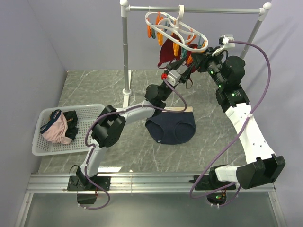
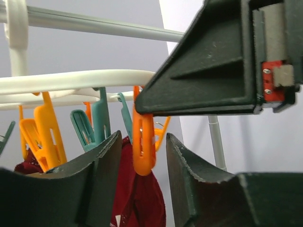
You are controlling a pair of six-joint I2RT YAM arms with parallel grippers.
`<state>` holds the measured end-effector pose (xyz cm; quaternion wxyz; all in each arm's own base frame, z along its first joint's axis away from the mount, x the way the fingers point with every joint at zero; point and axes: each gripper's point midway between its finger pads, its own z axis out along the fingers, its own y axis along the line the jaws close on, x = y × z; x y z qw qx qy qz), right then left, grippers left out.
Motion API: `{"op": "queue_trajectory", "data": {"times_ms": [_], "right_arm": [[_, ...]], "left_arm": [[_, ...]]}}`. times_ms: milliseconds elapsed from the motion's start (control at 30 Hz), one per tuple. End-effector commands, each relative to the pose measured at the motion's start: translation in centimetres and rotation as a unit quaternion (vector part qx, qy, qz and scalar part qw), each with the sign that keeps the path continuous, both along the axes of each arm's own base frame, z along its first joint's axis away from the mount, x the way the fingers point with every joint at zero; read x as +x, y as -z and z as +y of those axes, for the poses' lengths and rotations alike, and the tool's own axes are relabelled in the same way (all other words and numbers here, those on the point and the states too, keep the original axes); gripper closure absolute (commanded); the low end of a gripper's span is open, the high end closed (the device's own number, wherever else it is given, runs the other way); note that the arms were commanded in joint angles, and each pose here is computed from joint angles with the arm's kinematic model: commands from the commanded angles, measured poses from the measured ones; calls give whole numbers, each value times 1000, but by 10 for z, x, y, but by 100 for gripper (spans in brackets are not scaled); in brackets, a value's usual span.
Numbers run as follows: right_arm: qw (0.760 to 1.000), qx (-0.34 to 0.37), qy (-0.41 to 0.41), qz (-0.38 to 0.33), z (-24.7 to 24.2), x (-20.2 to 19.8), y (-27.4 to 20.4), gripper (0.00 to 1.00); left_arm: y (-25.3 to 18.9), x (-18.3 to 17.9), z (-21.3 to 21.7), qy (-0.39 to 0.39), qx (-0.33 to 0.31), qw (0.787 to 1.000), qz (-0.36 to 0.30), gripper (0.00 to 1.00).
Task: Clip the underwear to the hanger
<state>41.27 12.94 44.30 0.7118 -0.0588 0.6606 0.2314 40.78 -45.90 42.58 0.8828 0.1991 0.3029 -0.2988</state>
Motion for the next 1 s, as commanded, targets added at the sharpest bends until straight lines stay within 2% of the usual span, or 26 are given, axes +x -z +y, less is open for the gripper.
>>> {"op": "queue_trajectory", "data": {"times_ms": [0, 300, 533, 667, 967], "right_arm": [[999, 4, -2, -32, -4, -13, -24, 100], [999, 8, -19, -27, 3, -15, -21, 100], [999, 12, -18, -29, 2, -16, -24, 100], [999, 13, -17, -30, 2, -15, -24, 100], [999, 17, -16, -31, 1, -14, -25, 100]], "left_arm": [[-47, -19, 24, 10, -73, 995, -65, 53], [-55, -22, 20, 30, -68, 995, -71, 70], [-48, -17, 16, 35, -56, 996, -62, 67], [-46, -15, 14, 37, -52, 997, -54, 62], [-37, -7, 12, 40, -44, 998, -29, 60]]}}
